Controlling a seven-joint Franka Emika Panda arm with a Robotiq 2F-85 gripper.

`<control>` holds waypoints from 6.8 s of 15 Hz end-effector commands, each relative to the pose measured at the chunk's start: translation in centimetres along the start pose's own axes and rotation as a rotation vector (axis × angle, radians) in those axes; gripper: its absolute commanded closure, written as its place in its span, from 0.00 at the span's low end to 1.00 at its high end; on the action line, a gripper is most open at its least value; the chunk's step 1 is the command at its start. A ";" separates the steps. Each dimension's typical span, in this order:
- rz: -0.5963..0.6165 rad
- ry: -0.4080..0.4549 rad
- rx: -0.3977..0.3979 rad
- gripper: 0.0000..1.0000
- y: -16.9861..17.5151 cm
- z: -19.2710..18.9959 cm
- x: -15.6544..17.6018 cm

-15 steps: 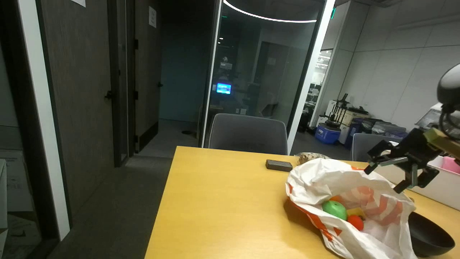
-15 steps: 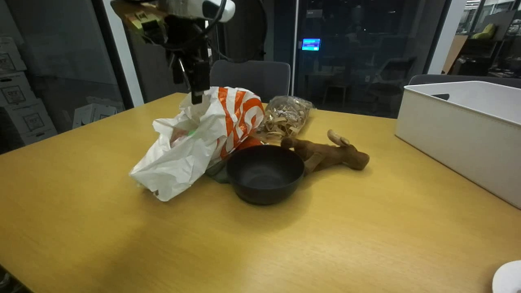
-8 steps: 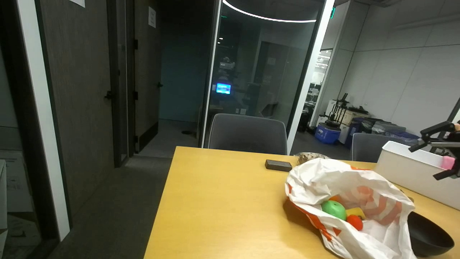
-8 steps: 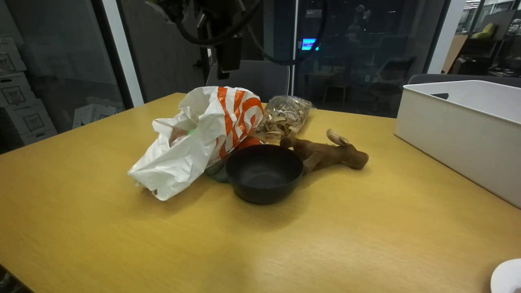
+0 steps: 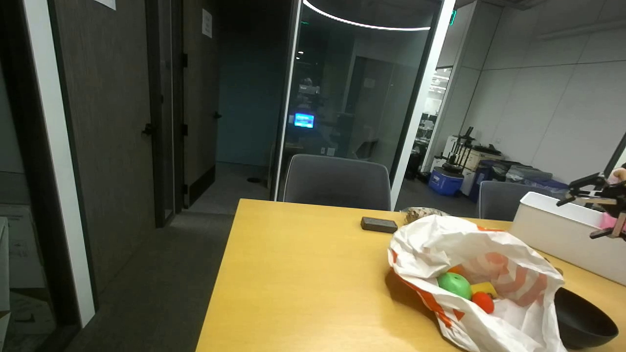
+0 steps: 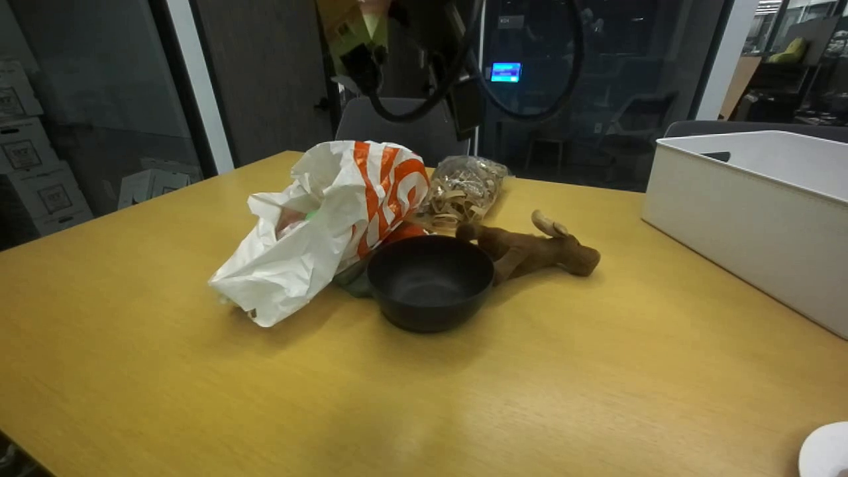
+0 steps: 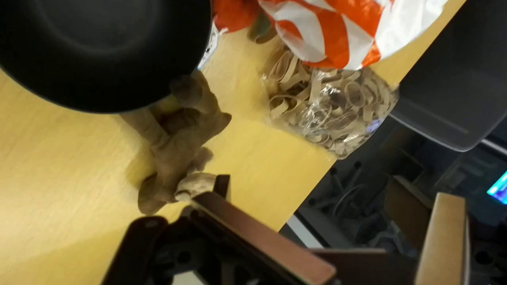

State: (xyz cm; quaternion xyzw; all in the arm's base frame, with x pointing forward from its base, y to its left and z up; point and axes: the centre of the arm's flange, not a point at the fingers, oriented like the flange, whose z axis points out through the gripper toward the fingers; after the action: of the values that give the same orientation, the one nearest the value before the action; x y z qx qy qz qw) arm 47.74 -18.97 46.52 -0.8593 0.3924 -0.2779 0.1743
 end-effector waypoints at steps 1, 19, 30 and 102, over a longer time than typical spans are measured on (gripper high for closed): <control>0.005 0.143 -0.140 0.00 -1.7 5.5 0.6; -0.036 0.098 -0.452 0.00 -2.4 22.2 1.5; -0.045 0.018 -0.523 0.48 -2.1 25.0 0.4; -0.279 -0.342 -0.172 0.92 -10.5 5.6 -16.5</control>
State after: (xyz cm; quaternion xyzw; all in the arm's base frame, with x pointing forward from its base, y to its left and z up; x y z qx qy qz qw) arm 46.88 0.44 41.44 -0.9596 0.2181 -0.0786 0.1594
